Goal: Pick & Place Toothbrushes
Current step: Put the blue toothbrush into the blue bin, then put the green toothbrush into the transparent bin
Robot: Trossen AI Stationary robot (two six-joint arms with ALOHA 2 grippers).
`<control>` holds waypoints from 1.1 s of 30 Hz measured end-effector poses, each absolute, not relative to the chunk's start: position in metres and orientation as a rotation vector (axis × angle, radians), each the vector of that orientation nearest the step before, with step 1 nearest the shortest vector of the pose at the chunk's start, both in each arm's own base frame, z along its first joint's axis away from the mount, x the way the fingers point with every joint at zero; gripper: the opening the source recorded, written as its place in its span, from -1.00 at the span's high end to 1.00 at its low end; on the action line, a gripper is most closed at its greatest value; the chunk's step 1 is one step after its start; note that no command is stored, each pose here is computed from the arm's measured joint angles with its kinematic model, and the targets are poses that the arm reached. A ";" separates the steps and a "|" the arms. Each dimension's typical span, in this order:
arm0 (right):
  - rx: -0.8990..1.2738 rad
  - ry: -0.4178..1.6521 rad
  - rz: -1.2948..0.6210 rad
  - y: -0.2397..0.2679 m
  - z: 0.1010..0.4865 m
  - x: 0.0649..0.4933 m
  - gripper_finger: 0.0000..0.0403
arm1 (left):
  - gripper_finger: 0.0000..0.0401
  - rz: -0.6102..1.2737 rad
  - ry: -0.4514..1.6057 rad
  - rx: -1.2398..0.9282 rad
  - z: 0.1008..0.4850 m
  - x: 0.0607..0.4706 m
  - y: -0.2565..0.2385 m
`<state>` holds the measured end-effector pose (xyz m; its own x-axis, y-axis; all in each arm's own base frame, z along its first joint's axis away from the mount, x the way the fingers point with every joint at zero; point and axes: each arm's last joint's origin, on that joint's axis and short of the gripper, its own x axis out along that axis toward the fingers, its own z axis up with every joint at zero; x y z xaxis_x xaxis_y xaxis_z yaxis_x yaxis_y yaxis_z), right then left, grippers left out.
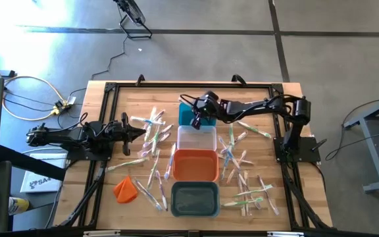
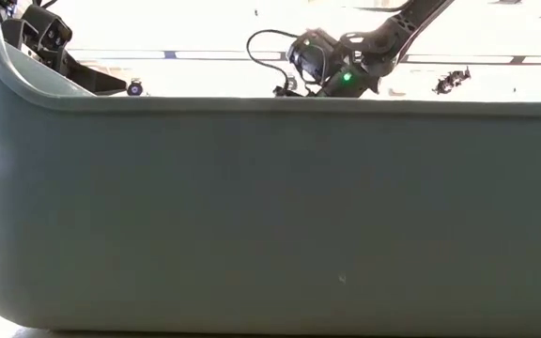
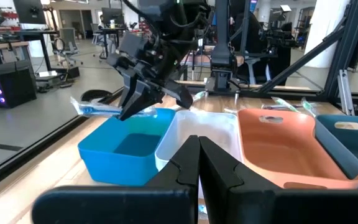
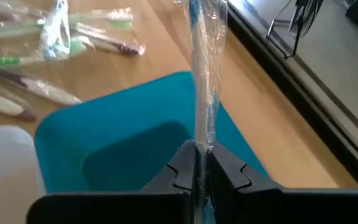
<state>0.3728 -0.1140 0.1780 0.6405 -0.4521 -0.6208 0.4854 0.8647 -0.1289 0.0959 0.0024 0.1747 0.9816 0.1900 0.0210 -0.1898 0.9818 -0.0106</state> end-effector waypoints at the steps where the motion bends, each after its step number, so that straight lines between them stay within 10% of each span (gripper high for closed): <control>1: 0.055 0.700 -0.532 -0.114 0.176 0.373 0.94 | 1.00 0.191 -0.022 -0.009 0.175 0.096 0.002; 33: 0.072 0.673 -0.508 -0.104 0.188 0.372 0.49 | 1.00 0.198 -0.022 -0.009 0.175 0.096 0.003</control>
<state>0.3718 -0.1041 0.1883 0.6650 -0.4266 -0.6130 0.4726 0.8759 -0.0970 0.0959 0.0026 0.1748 0.9802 0.1971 0.0209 -0.1969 0.9804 -0.0107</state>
